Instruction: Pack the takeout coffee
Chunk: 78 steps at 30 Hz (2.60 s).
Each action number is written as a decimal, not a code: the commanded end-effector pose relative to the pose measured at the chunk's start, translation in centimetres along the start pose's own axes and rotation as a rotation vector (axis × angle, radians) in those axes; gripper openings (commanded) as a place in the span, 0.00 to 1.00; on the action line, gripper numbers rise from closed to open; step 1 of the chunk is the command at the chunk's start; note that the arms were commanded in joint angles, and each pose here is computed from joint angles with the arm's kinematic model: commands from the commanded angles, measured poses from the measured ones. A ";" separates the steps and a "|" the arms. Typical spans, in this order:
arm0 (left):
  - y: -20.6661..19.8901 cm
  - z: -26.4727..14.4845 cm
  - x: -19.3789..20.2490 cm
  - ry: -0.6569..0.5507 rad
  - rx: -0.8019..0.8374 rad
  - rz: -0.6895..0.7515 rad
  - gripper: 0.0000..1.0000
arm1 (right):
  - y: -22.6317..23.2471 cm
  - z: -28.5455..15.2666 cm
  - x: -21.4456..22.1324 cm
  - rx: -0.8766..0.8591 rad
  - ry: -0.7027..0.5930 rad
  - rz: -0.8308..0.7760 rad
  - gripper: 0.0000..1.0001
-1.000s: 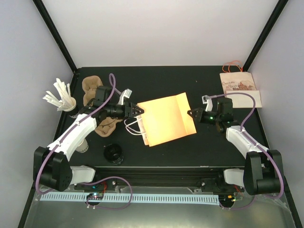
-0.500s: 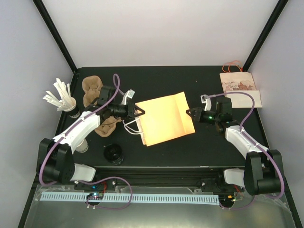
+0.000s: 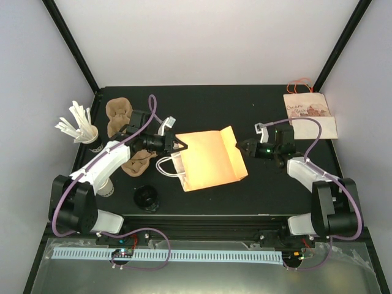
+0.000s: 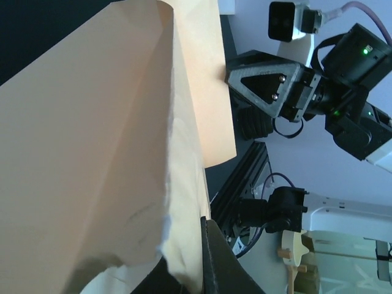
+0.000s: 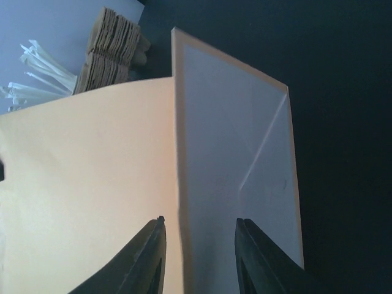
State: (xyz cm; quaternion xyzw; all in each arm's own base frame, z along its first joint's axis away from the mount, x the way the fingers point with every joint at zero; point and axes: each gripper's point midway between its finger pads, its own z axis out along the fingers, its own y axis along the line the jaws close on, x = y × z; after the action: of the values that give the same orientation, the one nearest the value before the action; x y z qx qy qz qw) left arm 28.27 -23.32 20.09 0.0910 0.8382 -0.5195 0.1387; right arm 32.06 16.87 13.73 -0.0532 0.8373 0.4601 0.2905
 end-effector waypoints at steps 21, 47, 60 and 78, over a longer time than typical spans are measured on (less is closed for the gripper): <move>-1.5 -0.4 -0.3 0.026 0.033 0.044 0.02 | 0.2 2.7 -4.5 0.070 0.024 -0.108 0.19; -0.8 -0.5 0.1 0.033 0.017 0.028 0.02 | 1.8 2.5 -3.7 -0.014 0.039 -0.071 0.01; 1.1 -2.7 0.3 -0.006 0.058 -0.029 0.02 | 0.5 0.7 -5.3 -0.162 -0.030 0.077 0.01; -1.2 -2.2 -1.2 -0.019 0.091 -0.022 0.02 | 2.3 1.0 -0.6 0.044 0.041 -0.085 0.58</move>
State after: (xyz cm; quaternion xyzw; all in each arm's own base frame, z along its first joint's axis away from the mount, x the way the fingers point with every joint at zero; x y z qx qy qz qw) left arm 28.15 -21.53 19.99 0.0651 0.8224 -0.5544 0.1102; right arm 34.08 19.46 15.89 -0.0690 0.8203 0.4996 0.2698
